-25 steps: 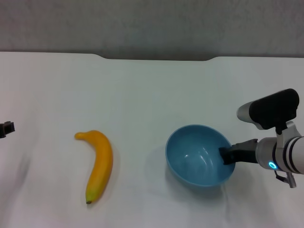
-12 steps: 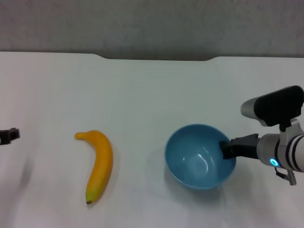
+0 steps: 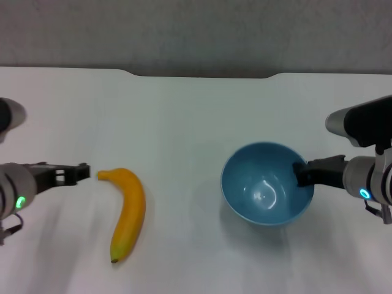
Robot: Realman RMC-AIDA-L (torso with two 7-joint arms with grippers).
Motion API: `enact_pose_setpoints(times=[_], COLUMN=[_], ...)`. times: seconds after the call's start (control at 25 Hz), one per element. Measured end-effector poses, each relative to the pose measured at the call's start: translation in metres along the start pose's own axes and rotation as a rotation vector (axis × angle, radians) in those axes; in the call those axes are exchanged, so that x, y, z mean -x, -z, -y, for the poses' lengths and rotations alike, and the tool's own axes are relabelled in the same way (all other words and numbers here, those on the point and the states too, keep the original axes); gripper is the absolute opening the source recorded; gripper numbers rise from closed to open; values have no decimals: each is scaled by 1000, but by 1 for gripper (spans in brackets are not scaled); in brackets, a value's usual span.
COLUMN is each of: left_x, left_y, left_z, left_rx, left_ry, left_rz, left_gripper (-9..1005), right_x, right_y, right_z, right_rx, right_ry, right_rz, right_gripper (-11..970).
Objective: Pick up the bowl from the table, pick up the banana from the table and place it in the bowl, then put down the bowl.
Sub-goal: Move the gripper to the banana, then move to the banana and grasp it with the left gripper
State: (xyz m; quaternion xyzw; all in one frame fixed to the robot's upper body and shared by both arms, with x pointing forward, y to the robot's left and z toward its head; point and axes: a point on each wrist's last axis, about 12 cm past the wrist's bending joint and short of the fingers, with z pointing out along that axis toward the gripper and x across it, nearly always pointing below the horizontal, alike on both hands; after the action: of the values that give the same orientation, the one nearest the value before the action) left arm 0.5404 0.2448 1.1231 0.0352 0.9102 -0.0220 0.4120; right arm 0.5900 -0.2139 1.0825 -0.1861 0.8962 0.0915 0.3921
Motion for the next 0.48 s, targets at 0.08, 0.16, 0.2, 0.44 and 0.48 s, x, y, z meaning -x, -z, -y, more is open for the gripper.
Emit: enact_pose_setpoints(times=[0.08, 0.16, 0.2, 0.44, 0.48], left_x=[-1, -3, -5, -16, -16], left_y=[0, -2, -3, -16, -16], left_z=[10, 22, 29, 47, 47], left_rx=[-25, -61, -81, -159, -159], left_ry=[-20, -44, -54, -45, -45], left_rz=[1, -4, -11, -56, -56], left_gripper=[819, 819, 819, 819, 819], right_x=[3, 6, 7, 12, 12], right_y=[2, 5, 6, 11, 11], right_z=[0, 1, 1, 0, 0], right_rx=[-3, -7, -8, -9, -9], right_ry=[0, -3, -5, -3, -3], right_rz=[19, 40, 49, 80, 80], right_gripper=[28, 28, 28, 29, 29])
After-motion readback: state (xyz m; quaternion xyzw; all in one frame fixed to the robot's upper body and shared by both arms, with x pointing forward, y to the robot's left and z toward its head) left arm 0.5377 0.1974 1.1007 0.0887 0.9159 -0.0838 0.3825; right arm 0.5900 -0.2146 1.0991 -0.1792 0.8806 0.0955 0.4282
